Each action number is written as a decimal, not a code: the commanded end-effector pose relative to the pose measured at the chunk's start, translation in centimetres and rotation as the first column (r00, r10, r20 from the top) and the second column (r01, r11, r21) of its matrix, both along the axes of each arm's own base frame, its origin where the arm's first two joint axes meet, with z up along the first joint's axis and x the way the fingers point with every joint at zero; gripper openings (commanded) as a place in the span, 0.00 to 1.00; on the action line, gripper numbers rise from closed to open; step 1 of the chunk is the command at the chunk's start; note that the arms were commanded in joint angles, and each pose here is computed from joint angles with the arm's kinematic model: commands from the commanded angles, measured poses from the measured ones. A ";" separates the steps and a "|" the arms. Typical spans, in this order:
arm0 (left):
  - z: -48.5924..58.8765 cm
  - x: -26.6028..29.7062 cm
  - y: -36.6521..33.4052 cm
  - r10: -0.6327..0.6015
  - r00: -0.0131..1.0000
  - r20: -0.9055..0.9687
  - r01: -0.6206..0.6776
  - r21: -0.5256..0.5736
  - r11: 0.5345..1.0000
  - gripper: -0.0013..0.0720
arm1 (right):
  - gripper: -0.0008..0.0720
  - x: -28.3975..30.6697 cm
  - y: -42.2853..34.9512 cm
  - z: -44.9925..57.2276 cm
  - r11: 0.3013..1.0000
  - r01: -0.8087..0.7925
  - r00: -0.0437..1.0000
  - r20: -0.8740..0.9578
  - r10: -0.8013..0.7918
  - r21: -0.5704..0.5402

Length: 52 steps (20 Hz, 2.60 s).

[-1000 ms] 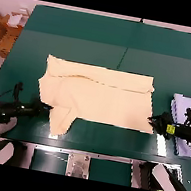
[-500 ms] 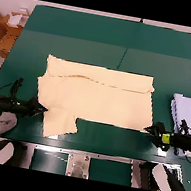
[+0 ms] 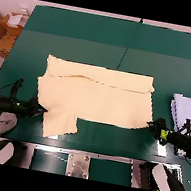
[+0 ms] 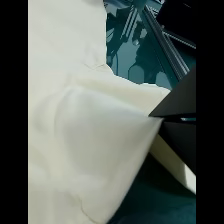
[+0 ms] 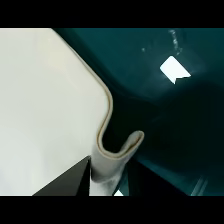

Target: Fold the shirts.

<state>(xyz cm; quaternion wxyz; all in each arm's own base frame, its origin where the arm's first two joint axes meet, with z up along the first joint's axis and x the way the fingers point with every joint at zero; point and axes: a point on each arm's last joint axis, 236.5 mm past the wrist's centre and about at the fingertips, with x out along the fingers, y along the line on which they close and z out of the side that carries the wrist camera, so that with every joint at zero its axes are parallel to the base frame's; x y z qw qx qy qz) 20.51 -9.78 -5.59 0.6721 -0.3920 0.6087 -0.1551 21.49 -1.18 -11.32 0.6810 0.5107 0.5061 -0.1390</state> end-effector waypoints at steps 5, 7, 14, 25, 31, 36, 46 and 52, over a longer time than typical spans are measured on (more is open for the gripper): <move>0.0 0.0 0.0 -0.001 1.000 -0.001 0.001 0.000 1.000 0.05 | 0.19 -0.2 1.7 0.7 0.997 -0.052 0.999 0.012 0.052 0.061; 0.1 -0.1 -0.1 -0.009 1.000 0.002 0.009 -0.001 1.000 0.05 | 0.04 -0.3 2.0 1.0 0.995 -0.080 0.997 0.018 0.079 0.064; 6.2 1.2 0.8 -0.112 0.992 0.052 0.111 0.028 0.993 0.04 | 0.03 1.7 -3.3 8.4 0.969 -0.214 0.977 -0.020 0.213 -0.126; 11.8 2.8 1.8 0.071 0.959 0.273 -0.109 0.126 0.986 0.04 | 0.03 5.3 -3.6 11.4 0.984 -0.143 0.983 0.102 0.154 -0.103; 13.2 11.9 4.8 0.070 0.954 0.292 -0.100 0.089 0.991 0.04 | 0.03 14.0 -2.7 11.2 0.969 -0.234 0.958 0.151 0.243 -0.079; 13.0 20.2 4.6 0.016 0.945 0.328 -0.049 0.094 0.994 0.05 | 0.03 22.1 -1.4 9.7 0.951 -0.304 0.941 0.141 0.308 -0.051; 11.7 29.8 6.1 0.072 0.913 0.400 -0.129 0.117 0.985 0.89 | 0.71 28.0 -6.9 11.5 0.903 -0.413 0.882 0.192 0.429 -0.121; 11.8 27.5 4.6 0.010 0.946 0.325 -0.038 0.082 0.996 0.89 | 0.83 19.2 -6.7 3.3 0.816 -0.575 0.818 0.065 0.572 0.064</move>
